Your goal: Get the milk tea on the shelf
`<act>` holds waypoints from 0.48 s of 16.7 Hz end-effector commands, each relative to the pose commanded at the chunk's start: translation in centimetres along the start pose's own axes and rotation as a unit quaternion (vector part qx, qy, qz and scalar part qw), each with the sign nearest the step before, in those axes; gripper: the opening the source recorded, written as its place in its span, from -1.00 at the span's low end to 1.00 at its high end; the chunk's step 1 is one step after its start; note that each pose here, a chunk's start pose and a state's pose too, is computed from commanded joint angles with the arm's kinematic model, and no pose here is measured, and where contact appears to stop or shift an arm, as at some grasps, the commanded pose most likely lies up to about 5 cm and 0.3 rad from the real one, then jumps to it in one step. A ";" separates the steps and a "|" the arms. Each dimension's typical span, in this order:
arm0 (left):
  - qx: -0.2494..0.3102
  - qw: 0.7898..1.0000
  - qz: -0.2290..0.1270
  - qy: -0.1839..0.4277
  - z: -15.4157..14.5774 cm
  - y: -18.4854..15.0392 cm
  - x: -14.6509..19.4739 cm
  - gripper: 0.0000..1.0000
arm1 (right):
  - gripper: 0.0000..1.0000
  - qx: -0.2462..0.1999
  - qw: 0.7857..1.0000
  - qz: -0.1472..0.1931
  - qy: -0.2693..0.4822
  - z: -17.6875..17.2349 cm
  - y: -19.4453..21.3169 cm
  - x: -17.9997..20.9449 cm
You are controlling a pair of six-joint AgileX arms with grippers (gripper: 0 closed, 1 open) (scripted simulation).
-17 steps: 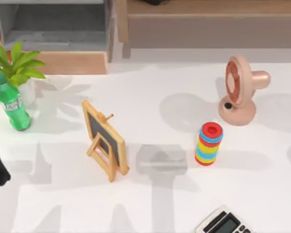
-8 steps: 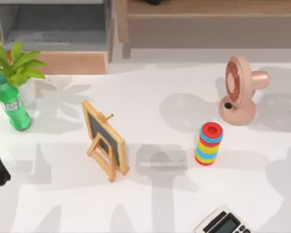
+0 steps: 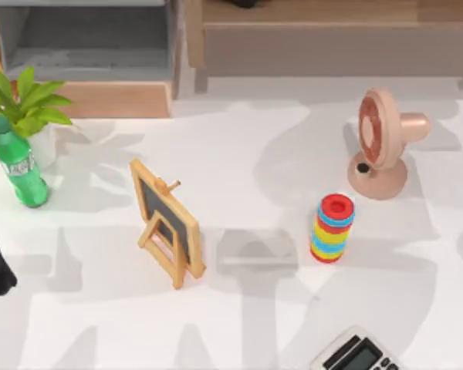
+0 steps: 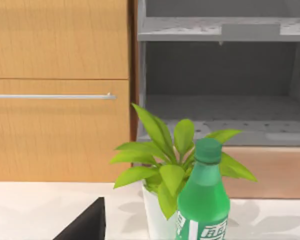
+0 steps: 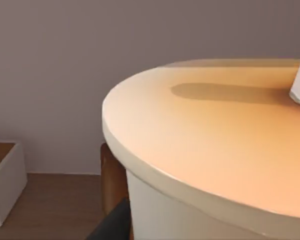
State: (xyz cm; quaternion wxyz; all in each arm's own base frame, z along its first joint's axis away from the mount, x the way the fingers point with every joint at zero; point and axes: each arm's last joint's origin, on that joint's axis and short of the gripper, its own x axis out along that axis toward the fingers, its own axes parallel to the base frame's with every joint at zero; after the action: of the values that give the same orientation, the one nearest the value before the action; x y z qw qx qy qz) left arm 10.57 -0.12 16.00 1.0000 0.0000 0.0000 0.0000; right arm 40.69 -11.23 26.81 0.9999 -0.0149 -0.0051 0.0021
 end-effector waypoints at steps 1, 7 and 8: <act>0.000 1.000 0.000 0.000 0.0 0.0 0.0 1.00 | -1.00 0.003 1.000 0.000 0.008 0.6 0.5 0.3; 0.000 1.000 0.000 0.000 0.0 0.0 0.0 1.00 | -1.00 0.011 1.000 -0.009 0.027 2.5 1.4 1.2; 0.000 1.000 0.000 0.000 0.0 0.0 0.0 1.00 | -1.00 0.011 1.000 -0.009 0.027 2.5 1.4 1.2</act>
State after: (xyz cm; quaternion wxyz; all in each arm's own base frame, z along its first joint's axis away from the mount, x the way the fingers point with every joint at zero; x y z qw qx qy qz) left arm 10.57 -0.12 16.00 1.0000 0.0000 0.0000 0.0000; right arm 41.81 -9.78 29.32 0.9997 -0.0041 0.0222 -0.0074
